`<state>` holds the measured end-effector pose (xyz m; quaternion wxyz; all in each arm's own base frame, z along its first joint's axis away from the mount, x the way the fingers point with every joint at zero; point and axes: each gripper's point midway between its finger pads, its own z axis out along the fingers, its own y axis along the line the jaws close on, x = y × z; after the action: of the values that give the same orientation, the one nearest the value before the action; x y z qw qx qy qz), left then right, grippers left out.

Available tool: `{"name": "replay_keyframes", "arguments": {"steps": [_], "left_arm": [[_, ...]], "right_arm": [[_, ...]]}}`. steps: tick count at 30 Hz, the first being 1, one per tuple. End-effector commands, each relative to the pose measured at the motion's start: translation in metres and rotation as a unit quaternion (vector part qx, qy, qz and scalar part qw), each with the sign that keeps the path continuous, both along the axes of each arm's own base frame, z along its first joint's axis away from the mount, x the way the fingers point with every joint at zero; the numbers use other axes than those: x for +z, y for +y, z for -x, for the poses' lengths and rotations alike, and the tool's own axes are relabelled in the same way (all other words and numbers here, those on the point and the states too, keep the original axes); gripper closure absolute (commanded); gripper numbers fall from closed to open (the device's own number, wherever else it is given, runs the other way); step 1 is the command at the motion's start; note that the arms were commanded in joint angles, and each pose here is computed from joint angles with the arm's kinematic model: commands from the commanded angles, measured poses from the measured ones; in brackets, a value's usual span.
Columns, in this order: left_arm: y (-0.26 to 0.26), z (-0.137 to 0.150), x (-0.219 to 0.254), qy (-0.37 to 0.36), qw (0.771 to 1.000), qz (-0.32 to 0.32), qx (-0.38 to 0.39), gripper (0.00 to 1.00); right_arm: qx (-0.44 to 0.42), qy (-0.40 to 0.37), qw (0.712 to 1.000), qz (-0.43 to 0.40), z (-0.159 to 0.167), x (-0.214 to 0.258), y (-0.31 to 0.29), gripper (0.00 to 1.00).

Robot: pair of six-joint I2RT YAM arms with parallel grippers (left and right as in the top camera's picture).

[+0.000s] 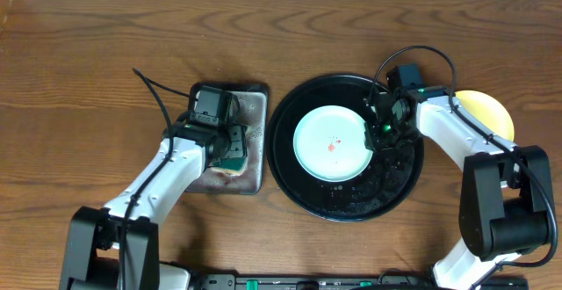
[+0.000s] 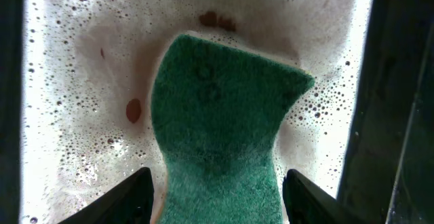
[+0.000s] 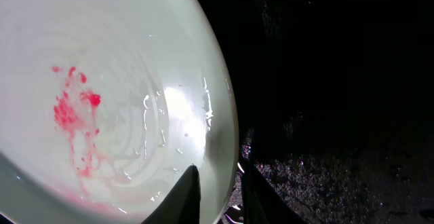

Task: Clean dirty plates on tray and stack at the side
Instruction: 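Lift the sponge out of the water with the left gripper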

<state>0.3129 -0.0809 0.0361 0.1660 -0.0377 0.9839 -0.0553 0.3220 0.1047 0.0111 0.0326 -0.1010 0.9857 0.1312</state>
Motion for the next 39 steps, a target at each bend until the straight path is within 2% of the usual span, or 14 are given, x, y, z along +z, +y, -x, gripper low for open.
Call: {"name": "replay_keyframes", "arguments": {"steps": [1,4,7,9,10,16,19,23,26,31,34,39], "left_arm": [[0.001,0.009,-0.020,0.027,1.000,-0.002,0.007,0.38],[-0.001,0.011,-0.031,0.040,0.999,0.000,0.006,0.43],[0.000,0.013,-0.039,0.053,0.999,-0.003,0.006,0.58],[0.000,0.014,-0.041,0.055,0.998,-0.004,0.006,0.85],[0.000,0.013,-0.039,0.052,0.999,-0.003,0.006,0.92],[-0.004,0.008,-0.008,0.013,1.000,0.017,0.004,0.92],[-0.009,0.003,0.017,-0.020,0.998,0.053,0.003,0.93],[-0.017,-0.004,0.051,-0.062,0.989,0.133,-0.017,0.93],[-0.014,-0.010,0.070,-0.084,0.979,0.184,-0.014,0.93],[-0.012,-0.015,0.092,-0.104,0.958,0.268,-0.018,0.93],[-0.013,-0.021,0.112,-0.130,0.936,0.324,-0.037,0.93],[-0.007,-0.028,0.140,-0.175,0.908,0.376,-0.065,0.93]], "right_arm": [[-0.002,-0.001,1.000,-0.001,0.000,0.001,0.000,0.81],[-0.002,0.000,1.000,-0.001,0.000,0.000,0.000,0.81],[-0.002,-0.001,1.000,-0.001,0.000,0.001,0.000,0.81],[-0.002,0.001,1.000,-0.001,0.001,0.000,0.000,0.81],[-0.002,0.001,1.000,-0.001,0.001,0.000,0.000,0.81],[-0.002,0.001,1.000,-0.001,0.001,0.000,0.000,0.81],[-0.002,0.001,1.000,-0.001,0.001,0.000,0.000,0.81],[-0.002,-0.005,1.000,-0.002,-0.002,0.001,0.001,0.82],[-0.002,-0.015,1.000,-0.004,-0.006,0.001,0.001,0.84],[-0.002,-0.023,1.000,-0.006,-0.010,0.002,0.002,0.77],[-0.002,-0.020,1.000,-0.005,-0.009,0.001,0.002,0.77],[-0.002,-0.017,1.000,-0.005,-0.005,-0.004,0.001,0.80]]}}
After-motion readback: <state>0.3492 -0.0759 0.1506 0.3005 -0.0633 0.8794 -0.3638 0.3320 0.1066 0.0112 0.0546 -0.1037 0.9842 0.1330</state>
